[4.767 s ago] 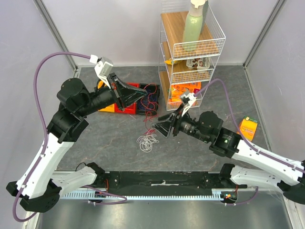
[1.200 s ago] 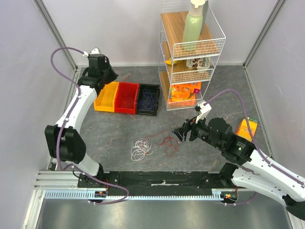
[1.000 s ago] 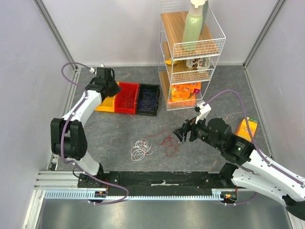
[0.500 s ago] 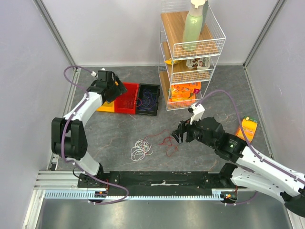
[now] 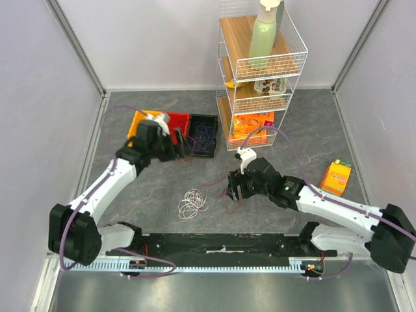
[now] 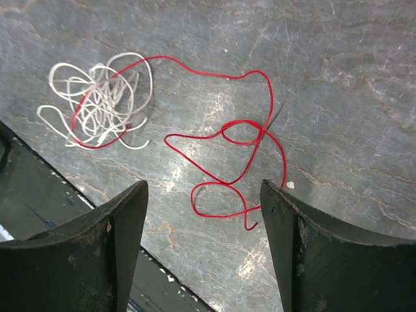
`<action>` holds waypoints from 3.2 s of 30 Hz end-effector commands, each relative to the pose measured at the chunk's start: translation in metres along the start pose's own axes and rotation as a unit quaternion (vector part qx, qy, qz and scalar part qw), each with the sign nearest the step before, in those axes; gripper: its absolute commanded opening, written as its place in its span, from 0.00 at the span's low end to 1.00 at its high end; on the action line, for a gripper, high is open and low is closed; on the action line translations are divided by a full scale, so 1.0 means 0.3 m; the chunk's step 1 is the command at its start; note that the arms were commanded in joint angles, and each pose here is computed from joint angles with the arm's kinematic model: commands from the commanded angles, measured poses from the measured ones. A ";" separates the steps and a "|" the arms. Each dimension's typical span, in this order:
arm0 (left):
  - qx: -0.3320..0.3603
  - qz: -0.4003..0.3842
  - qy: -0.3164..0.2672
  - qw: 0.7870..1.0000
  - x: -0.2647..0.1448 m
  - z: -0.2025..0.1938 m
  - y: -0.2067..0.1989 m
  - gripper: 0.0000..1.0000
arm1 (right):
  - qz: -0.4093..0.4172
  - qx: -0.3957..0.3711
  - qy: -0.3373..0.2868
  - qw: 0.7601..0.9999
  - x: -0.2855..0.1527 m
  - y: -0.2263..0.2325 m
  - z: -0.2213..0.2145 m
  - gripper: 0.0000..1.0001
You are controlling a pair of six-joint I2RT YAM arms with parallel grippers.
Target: Untangle the cables
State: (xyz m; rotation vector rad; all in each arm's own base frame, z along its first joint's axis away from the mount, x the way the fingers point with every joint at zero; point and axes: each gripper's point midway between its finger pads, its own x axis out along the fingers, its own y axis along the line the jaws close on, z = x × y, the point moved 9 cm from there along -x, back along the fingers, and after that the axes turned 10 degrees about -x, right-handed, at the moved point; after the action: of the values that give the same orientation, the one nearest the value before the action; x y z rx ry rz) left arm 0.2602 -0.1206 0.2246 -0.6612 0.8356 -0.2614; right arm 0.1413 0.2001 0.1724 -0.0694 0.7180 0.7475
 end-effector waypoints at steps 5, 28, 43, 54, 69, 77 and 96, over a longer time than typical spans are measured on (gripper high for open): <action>0.086 0.001 0.022 0.996 -0.002 -0.166 -0.025 0.84 | 0.025 0.002 0.010 1.000 0.057 0.024 0.009 0.77; -0.071 0.160 0.013 0.984 0.242 -0.133 0.139 0.93 | 0.013 0.007 -0.032 0.999 -0.015 0.011 0.016 0.77; -0.093 0.082 -0.077 0.989 0.232 -0.015 0.094 0.18 | 0.007 0.012 -0.049 0.999 -0.054 0.001 -0.002 0.77; -0.050 0.096 -0.163 0.981 0.225 0.234 0.081 0.02 | 0.009 0.009 -0.052 0.999 -0.058 0.003 0.005 0.77; -0.029 0.181 -0.030 0.983 0.531 0.281 0.213 0.02 | 0.002 0.008 -0.056 0.998 -0.071 -0.002 0.008 0.78; -0.038 0.215 -0.046 0.975 0.472 0.315 0.182 0.11 | 0.003 0.006 -0.054 0.999 -0.069 -0.001 0.009 0.78; 0.025 -0.038 0.028 0.999 -0.020 -0.002 0.018 0.68 | 0.014 -0.042 0.007 0.999 0.048 -0.001 -0.042 0.81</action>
State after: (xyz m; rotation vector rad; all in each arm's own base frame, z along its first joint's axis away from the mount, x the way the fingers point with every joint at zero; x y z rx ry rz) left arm 0.2985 -0.0969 0.2486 -0.6580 0.7172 -0.1106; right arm 0.1346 0.1932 0.1544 -0.1025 0.7482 0.7513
